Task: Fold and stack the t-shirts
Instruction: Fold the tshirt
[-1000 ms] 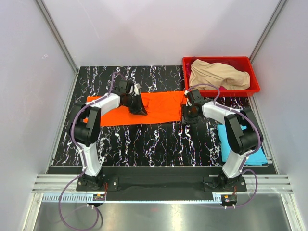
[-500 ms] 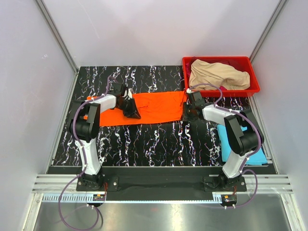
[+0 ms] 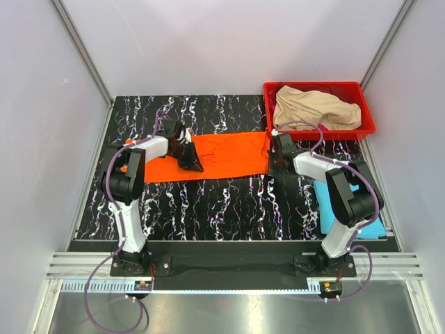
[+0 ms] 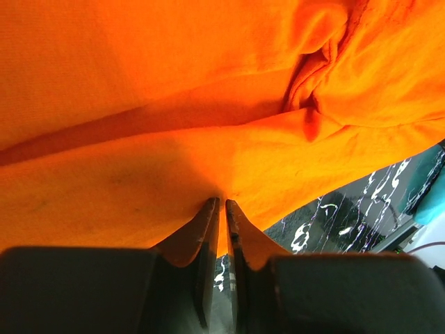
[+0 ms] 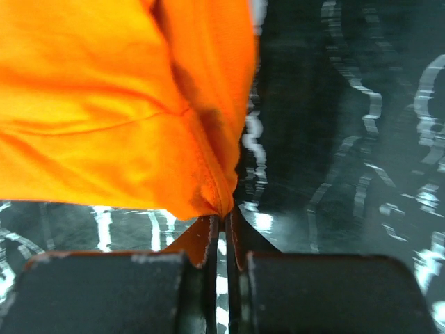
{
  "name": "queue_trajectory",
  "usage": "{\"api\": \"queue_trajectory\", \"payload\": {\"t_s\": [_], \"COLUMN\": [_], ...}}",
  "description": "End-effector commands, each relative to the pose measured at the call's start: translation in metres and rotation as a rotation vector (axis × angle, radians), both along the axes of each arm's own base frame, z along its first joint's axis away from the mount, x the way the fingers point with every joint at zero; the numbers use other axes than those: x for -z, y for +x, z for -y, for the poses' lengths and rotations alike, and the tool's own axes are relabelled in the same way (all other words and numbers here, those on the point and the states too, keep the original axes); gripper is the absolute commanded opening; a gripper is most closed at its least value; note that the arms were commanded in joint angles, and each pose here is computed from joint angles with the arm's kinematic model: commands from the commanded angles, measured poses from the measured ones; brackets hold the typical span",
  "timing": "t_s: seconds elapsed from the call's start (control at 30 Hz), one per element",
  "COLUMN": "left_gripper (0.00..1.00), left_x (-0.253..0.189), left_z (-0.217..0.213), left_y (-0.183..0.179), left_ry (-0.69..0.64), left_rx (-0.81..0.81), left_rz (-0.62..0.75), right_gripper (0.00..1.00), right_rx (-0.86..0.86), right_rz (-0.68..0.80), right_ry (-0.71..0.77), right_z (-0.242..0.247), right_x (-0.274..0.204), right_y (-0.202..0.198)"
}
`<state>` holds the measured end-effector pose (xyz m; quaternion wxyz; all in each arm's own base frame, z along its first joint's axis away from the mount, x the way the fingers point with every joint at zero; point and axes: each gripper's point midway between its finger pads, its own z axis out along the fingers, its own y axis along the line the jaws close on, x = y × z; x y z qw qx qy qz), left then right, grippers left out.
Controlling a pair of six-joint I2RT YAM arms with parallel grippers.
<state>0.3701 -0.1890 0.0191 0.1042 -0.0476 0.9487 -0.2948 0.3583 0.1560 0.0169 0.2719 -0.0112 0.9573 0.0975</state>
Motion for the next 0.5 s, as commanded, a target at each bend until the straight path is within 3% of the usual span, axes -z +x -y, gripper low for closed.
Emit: {"api": "queue_trajectory", "payload": {"t_s": [0.0, 0.2, 0.27, 0.47], "left_gripper": [0.16, 0.15, 0.15, 0.14], "left_x": [0.019, 0.031, 0.034, 0.034], "left_z": [-0.014, -0.026, -0.03, -0.032], "left_y": [-0.002, -0.006, -0.006, -0.005], "left_ry": [0.074, 0.103, 0.11, 0.124], "left_rx": [-0.005, -0.014, -0.014, -0.001], "left_rz": [-0.031, -0.053, -0.058, -0.058], "right_gripper": [0.0, 0.01, 0.08, 0.15], "right_rx": [0.052, 0.159, 0.146, 0.141], "right_rz": [0.007, -0.047, -0.043, -0.05], "right_ry": [-0.152, -0.341, -0.369, -0.403], "right_z": [0.025, 0.063, 0.066, 0.072], "right_x": [-0.01, -0.012, -0.014, -0.017], "right_y": [0.008, -0.002, -0.001, -0.001]}}
